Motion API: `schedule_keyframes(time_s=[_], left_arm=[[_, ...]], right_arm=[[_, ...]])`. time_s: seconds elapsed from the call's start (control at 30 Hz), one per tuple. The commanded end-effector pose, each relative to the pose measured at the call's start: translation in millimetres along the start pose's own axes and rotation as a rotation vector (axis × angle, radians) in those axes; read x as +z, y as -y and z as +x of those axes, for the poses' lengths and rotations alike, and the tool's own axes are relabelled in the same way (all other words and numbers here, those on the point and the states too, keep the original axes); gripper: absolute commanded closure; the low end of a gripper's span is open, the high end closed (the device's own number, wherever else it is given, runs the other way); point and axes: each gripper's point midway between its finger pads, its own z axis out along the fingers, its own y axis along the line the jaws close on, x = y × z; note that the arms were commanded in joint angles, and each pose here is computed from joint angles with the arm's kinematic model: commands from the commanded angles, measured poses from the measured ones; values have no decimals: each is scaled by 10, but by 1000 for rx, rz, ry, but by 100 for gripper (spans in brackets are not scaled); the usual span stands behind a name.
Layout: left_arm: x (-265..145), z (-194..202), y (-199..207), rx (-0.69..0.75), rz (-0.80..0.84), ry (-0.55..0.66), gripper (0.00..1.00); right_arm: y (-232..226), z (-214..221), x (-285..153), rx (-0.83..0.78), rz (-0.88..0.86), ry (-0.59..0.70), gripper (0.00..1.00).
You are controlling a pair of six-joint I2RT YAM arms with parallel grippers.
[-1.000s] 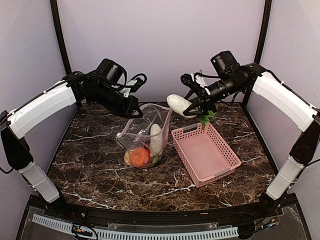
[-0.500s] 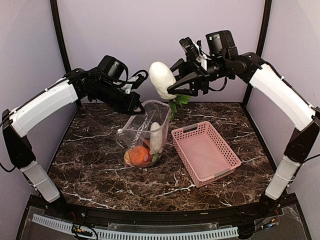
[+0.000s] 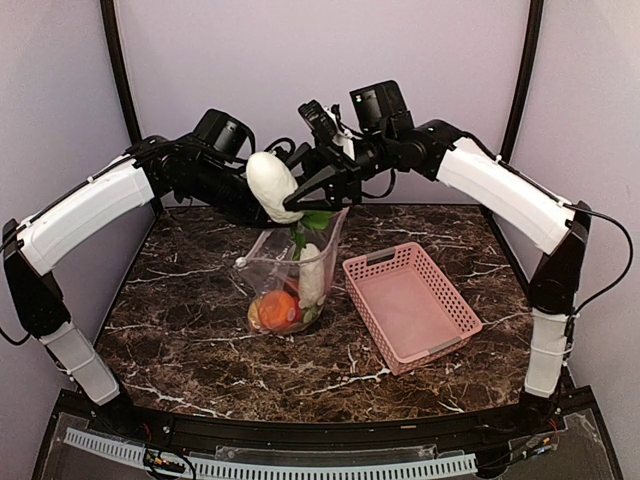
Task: Place the food in the zip-top bag and seal the zipper
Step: Place the fake vegetable in the zipper food storage bag.
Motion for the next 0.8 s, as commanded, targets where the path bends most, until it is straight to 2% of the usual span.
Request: schedule_keyframes(time_s=[0.0,0.3,0.43,0.6,0.77], left_arm=[[-285,-60,125,15,30,63,99],[-430,-77,174,23,50,116,99],[-434,-65,173,20,52,114,99],[-431,-44,165,18,51,110,99],[-423,-31,168,14,56,111,99]], right_arm=[[61,118,79,3,-19,5,77],[-27,527,95,47,-1,-46,75],[14,678,73,60,64,-88,70],[11,651,30,76,114,-99,49],[65,514,-51,85,188,-129,32]])
